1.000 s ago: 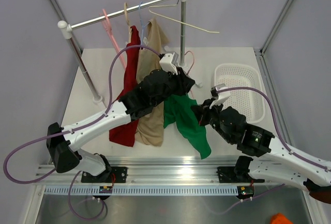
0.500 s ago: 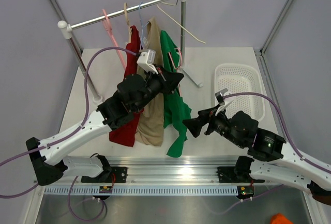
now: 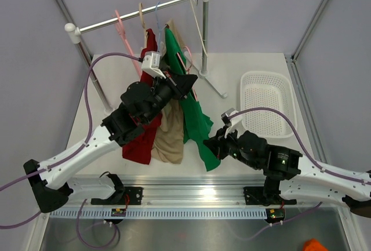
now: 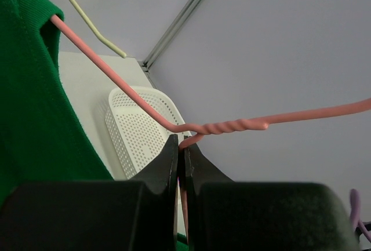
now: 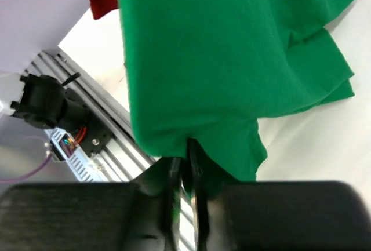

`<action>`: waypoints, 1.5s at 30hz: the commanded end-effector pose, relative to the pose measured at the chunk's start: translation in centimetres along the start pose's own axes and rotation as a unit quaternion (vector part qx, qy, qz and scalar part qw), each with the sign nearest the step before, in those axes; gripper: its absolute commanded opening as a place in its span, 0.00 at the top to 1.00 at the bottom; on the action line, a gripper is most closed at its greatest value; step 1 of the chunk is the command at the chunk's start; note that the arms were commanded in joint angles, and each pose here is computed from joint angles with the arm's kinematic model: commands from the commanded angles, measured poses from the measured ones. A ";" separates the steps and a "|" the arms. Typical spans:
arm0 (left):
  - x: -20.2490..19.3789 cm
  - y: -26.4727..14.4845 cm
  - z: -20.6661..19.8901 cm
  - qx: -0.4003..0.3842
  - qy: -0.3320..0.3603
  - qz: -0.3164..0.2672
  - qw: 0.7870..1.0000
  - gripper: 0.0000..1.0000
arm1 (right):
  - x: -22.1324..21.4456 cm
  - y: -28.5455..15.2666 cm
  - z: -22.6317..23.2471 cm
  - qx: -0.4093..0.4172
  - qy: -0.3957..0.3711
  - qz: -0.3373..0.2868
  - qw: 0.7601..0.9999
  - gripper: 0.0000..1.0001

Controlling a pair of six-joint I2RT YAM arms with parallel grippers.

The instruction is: Remove the t-shirt from the hanger

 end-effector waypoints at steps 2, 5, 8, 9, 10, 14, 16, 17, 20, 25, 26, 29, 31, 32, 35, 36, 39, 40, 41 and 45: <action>4.7 -1.8 -0.8 -0.015 -0.026 -0.081 0.996 1.00 | 0.3 0.9 0.7 0.001 0.004 -0.015 1.000 1.00; 6.7 -2.8 -0.4 -0.013 -0.027 -0.102 0.994 1.00 | -2.0 0.4 1.2 0.012 -0.008 0.036 0.999 1.00; 10.1 -4.3 -0.2 -0.013 -0.023 -0.140 0.990 1.00 | -5.0 -1.1 0.7 0.008 -0.010 0.092 0.996 1.00; 11.1 -4.7 0.0 -0.011 -0.017 -0.152 0.988 1.00 | -5.8 -1.5 0.4 0.005 -0.007 0.105 0.994 1.00; 11.9 -5.1 0.0 -0.011 -0.017 -0.162 0.987 1.00 | -6.5 -2.2 -0.1 -0.003 0.002 0.118 0.993 1.00; 15.5 -7.0 -1.1 -0.037 -0.023 -0.198 0.979 1.00 | -9.2 -3.1 -2.2 -0.041 0.016 0.147 0.988 1.00; 17.2 -8.0 -2.1 -0.061 -0.030 -0.212 0.975 1.00 | -9.8 -2.9 -2.9 -0.063 0.017 0.152 0.986 1.00; 17.7 -8.4 -2.6 -0.072 -0.033 -0.217 0.973 1.00 | -9.8 -2.8 -3.2 -0.073 0.014 0.149 0.986 1.00; 19.4 -9.8 -4.4 -0.119 -0.050 -0.226 0.965 1.00 | -9.4 -1.8 -4.2 -0.126 0.001 0.126 0.984 1.00; 18.6 -10.9 -7.0 -0.209 -0.083 -0.188 0.956 1.00 | -7.6 -0.7 -4.8 -0.180 -0.003 0.065 0.982 1.00; 18.0 -10.8 -7.1 -0.215 -0.084 -0.177 0.957 1.00 | -6.9 -0.6 -4.4 -0.173 0.001 0.048 0.984 1.00; 15.1 -10.0 -6.6 -0.216 -0.091 -0.132 0.963 1.00 | -5.1 -0.3 -2.6 -0.129 0.010 0.018 0.991 0.98; 13.8 -9.9 -6.4 -0.218 -0.091 -0.110 0.966 1.00 | -3.9 -0.8 -1.5 -0.094 0.009 0.006 0.996 0.68; 12.6 -9.8 -6.1 -0.216 -0.093 -0.094 0.967 1.00 | -3.4 -1.1 -0.6 -0.071 0.011 0.009 0.997 0.53; 11.2 -10.2 -6.1 -0.226 -0.104 -0.073 0.966 1.00 | -0.3 -3.3 1.5 -0.001 0.014 -0.020 1.000 0.17; 10.3 -10.0 -5.9 -0.227 -0.110 -0.060 0.966 1.00 | 1.3 -4.2 2.2 0.026 0.023 -0.044 0.998 0.11; 8.9 -10.0 -6.2 -0.244 -0.116 -0.032 0.962 1.00 | 4.3 -5.5 3.3 0.058 -0.037 -0.088 0.994 0.04; 8.6 -10.0 -6.5 -0.253 -0.116 -0.023 0.960 1.00 | 5.1 -5.5 3.6 0.055 -0.048 -0.097 0.993 0.02; 8.3 -10.1 -6.7 -0.262 -0.116 -0.015 0.958 1.00 | 6.5 -5.9 4.0 0.051 -0.058 -0.114 0.990 0.01; 7.2 -10.5 -8.9 -0.331 -0.111 0.038 0.936 1.00 | 8.1 -4.4 5.0 0.048 -0.137 -0.131 0.981 0.01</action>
Point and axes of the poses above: each gripper's point midway between its finger pads, its own y axis out along the fingers, its own z axis along the line the jaws close on, x = y × z, the point moved 3 cm from there along -y, back along the fingers, and after that the axes turned 14 degrees about y, right-handed, at the moved point
